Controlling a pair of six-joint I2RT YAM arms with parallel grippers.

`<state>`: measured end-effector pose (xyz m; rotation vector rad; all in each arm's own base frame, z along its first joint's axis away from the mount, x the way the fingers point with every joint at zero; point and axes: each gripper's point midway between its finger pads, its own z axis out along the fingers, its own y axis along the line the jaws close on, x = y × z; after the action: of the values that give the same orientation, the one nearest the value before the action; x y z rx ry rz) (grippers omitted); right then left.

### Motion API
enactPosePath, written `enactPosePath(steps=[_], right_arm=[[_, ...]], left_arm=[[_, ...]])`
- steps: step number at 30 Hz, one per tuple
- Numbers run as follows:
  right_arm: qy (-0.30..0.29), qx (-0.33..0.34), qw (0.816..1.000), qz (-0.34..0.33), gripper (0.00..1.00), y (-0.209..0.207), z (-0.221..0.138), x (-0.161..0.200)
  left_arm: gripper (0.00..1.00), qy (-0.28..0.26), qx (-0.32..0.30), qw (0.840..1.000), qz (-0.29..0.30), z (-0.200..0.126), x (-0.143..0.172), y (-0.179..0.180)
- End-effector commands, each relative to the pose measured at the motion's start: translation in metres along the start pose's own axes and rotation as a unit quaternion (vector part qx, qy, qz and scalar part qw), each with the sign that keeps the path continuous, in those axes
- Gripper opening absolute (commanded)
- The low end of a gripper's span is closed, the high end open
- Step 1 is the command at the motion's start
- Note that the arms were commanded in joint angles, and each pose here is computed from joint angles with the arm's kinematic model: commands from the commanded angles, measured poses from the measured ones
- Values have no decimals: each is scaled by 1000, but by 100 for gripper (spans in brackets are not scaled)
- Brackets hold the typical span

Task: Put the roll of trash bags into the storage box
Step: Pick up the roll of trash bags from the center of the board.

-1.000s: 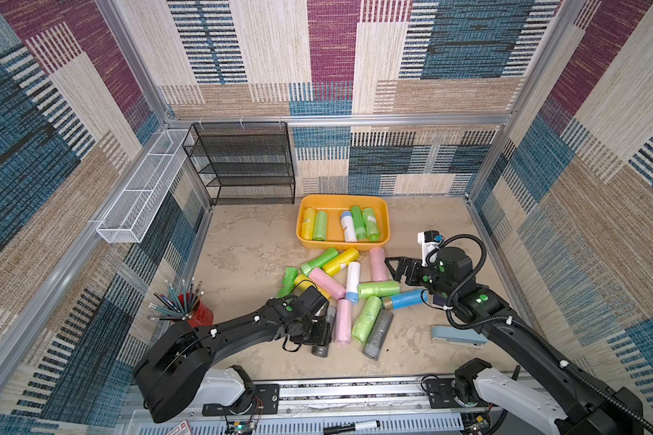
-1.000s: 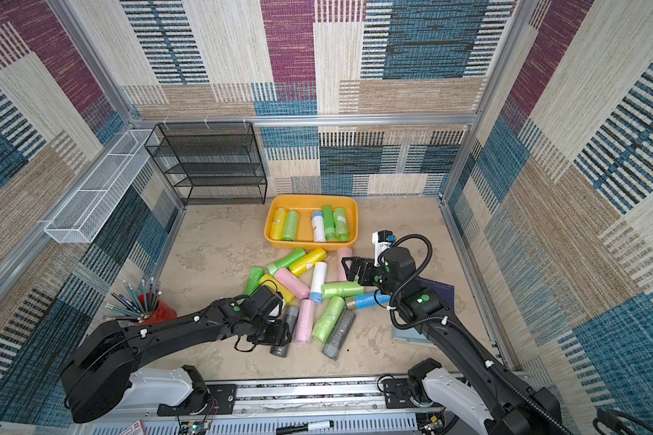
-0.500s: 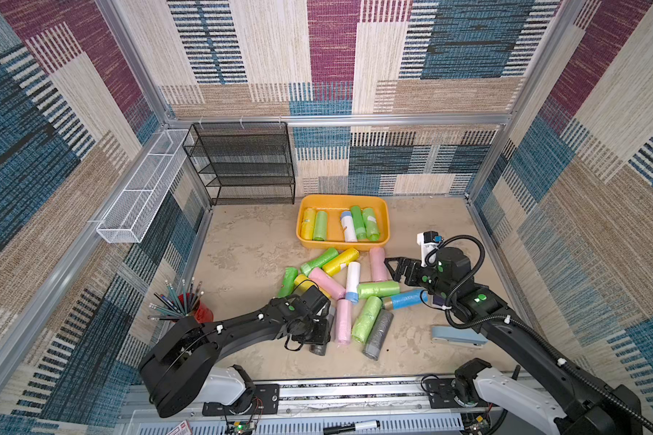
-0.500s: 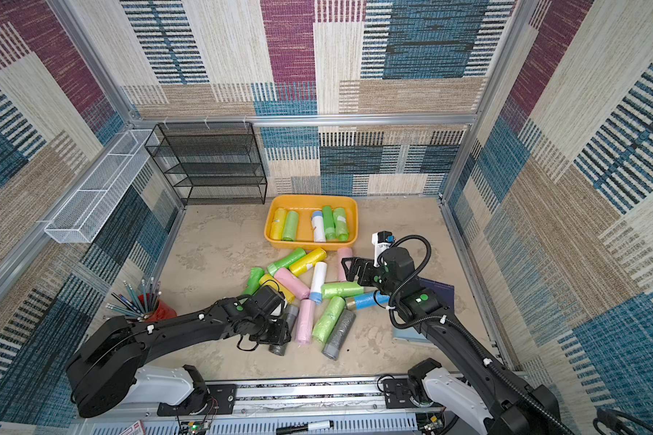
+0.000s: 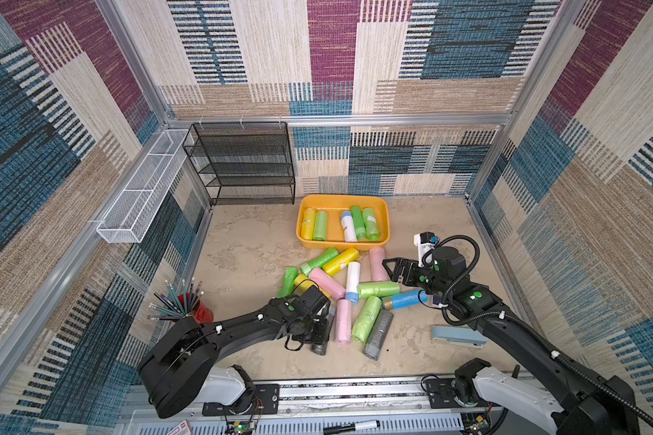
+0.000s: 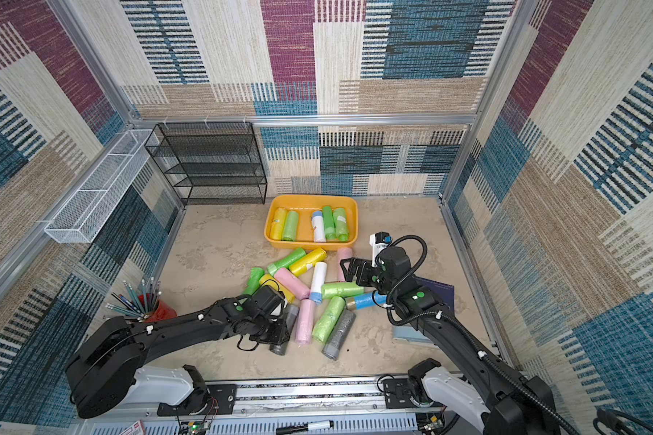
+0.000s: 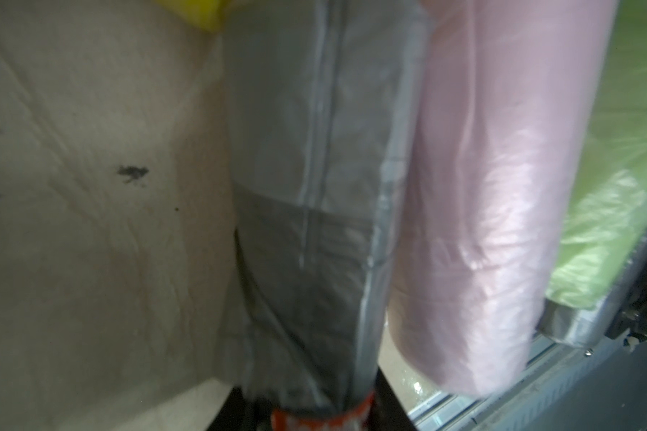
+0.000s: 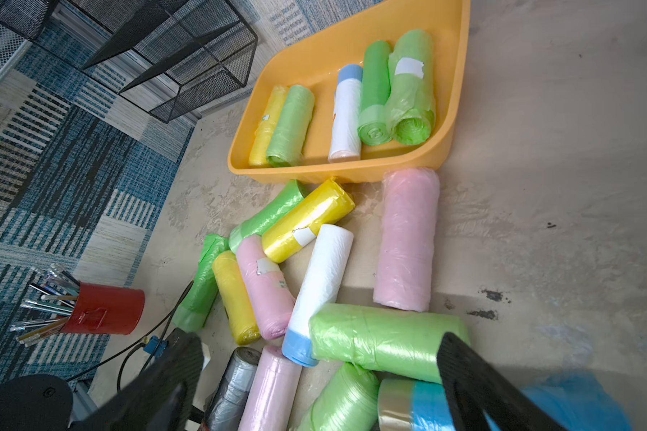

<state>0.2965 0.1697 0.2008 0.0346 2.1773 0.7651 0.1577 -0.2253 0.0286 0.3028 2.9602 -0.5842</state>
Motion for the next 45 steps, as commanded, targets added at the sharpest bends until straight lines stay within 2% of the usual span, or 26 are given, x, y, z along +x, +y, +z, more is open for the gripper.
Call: enactPosePath(steps=[1, 5, 10, 14, 21, 26, 32, 45], right_arm=[[-8, -23, 1000, 1, 99, 11, 0, -8], [-9, -28, 999, 11, 99, 11, 1, -6], [2, -69, 997, 19, 99, 26, 6, -5], [10, -70, 997, 20, 99, 27, 13, -6], [15, -72, 997, 27, 99, 25, 16, -2], [14, -76, 996, 34, 99, 24, 15, 2], [11, -85, 996, 34, 99, 26, 13, 3], [28, -85, 996, 26, 99, 22, 17, 14]], left_arm=[[34, -9, 4, 1000, -2, -1, -5, -4], [32, -10, -1, 1000, 1, -6, -8, -5], [29, -26, -12, 1000, 2, -12, -12, -1], [24, -42, -21, 999, 4, -19, -18, 0], [24, -61, -20, 998, 18, -33, -32, -11], [23, -91, -10, 995, 34, -46, -49, -23], [24, -127, -48, 989, 53, -70, -74, -26], [26, -191, -71, 978, 50, -102, -117, -29]])
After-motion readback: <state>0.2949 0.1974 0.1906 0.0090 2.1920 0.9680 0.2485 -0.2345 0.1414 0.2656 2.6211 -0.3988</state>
